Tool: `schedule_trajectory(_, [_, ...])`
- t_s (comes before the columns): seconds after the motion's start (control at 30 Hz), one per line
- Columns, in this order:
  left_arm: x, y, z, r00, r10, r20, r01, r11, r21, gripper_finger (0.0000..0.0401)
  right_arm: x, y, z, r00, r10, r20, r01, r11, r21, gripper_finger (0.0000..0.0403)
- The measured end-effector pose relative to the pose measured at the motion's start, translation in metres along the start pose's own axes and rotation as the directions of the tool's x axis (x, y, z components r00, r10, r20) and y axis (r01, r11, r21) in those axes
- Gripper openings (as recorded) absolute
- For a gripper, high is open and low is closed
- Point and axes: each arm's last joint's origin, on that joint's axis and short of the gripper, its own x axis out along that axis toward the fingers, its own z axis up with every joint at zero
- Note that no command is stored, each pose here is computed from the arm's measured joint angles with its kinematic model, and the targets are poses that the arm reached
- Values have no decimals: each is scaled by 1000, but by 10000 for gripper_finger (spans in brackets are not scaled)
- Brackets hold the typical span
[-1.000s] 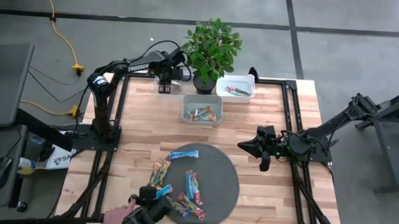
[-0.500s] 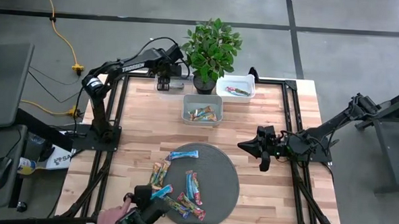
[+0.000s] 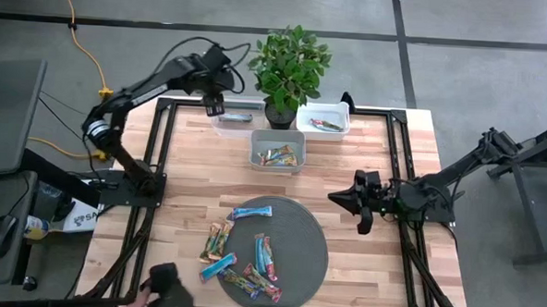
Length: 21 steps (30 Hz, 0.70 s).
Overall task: Pick and place Granola Bars by type
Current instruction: Put the blue granola bar into the transparent bin
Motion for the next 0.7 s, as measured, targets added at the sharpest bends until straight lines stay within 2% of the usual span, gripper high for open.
schedule_trajectory(0.13, [-26, -1, -14, 993, -64, 96, 72, 994, -85, 163, -8, -3, 2, 997, -17, 74, 20, 999, -28, 0])
schedule_trajectory(0.4, [-64, -18, -41, 961, -194, 198, 220, 968, -121, 163, -30, -40, -27, 972, 5, 236, -14, 999, 36, 0])
schedule_trajectory(0.57, [-87, -28, -63, 955, -186, 230, 228, 958, -172, 163, -34, -57, -38, 966, -28, 255, 19, 999, 37, 0])
schedule_trajectory(0.7, [-104, -37, -82, 947, -156, 282, 219, 954, -207, 163, -37, -71, -45, 961, -23, 277, 6, 998, 63, 0])
